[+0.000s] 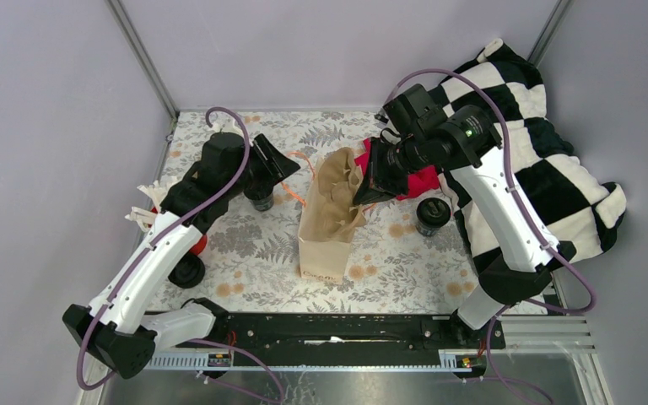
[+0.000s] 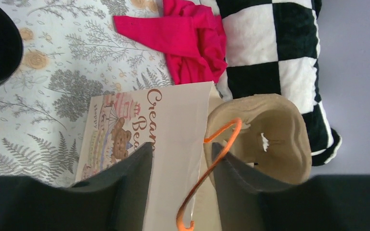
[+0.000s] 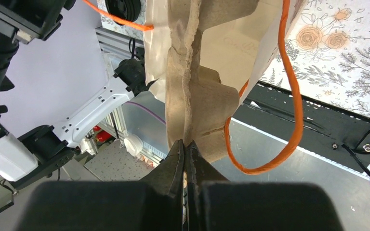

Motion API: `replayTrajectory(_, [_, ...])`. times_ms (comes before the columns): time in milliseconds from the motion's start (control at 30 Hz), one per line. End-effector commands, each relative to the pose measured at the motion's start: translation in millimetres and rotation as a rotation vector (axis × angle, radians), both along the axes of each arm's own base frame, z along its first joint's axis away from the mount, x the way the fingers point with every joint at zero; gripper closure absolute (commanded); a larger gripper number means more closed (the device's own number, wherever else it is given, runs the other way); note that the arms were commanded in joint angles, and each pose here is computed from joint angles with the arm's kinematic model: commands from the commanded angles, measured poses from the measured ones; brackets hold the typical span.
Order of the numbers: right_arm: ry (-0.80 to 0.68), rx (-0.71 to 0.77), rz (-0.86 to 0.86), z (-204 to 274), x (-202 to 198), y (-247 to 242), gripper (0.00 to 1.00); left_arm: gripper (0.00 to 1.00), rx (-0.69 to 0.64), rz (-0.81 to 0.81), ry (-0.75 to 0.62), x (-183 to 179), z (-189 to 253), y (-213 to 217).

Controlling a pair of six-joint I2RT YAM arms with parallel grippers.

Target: Pack the takeout coffee

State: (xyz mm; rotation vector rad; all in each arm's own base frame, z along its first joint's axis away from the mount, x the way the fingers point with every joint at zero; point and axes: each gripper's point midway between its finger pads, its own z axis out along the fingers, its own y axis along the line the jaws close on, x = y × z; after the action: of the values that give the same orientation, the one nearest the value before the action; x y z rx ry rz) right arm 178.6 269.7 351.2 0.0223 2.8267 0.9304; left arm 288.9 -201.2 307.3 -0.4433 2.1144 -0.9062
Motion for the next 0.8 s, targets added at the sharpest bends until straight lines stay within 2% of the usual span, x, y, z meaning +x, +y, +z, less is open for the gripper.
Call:
replayTrajectory(0, [-0.013, -0.028, -0.019, -2.4, 5.4, 0.5, 1.00, 0.55, -0.002, -0.095, -0.079, -5.7, 23.0, -8.1])
replayTrajectory(100, [0.000, -0.039, -0.029, -6.5, 8.9, 4.2, 1.00, 0.71, -0.031, -0.131, -0.055, -9.0, 19.5, -16.0])
replayTrajectory(167, [0.009, -0.047, -0.035, -9.5, 10.8, 6.1, 1.00, 0.86, -0.042, -0.147, -0.041, -10.4, 16.7, -19.4])
replayTrajectory(300, [0.016, -0.060, -0.067, -12.8, 17.5, 8.8, 1.00, 0.99, -0.109, -0.191, -0.040, -13.0, 18.8, -29.5])
replayTrajectory(467, [0.018, -0.091, -0.097, -20.0, 24.2, 11.3, 1.00, 1.00, -0.229, -0.234, -0.054, -16.1, 26.4, -41.2])
replayTrajectory(767, [-0.035, -0.171, -0.096, -33.6, 27.5, 17.1, 1.00, 1.00, -0.248, -0.204, -0.030, -16.2, 21.6, -33.4])
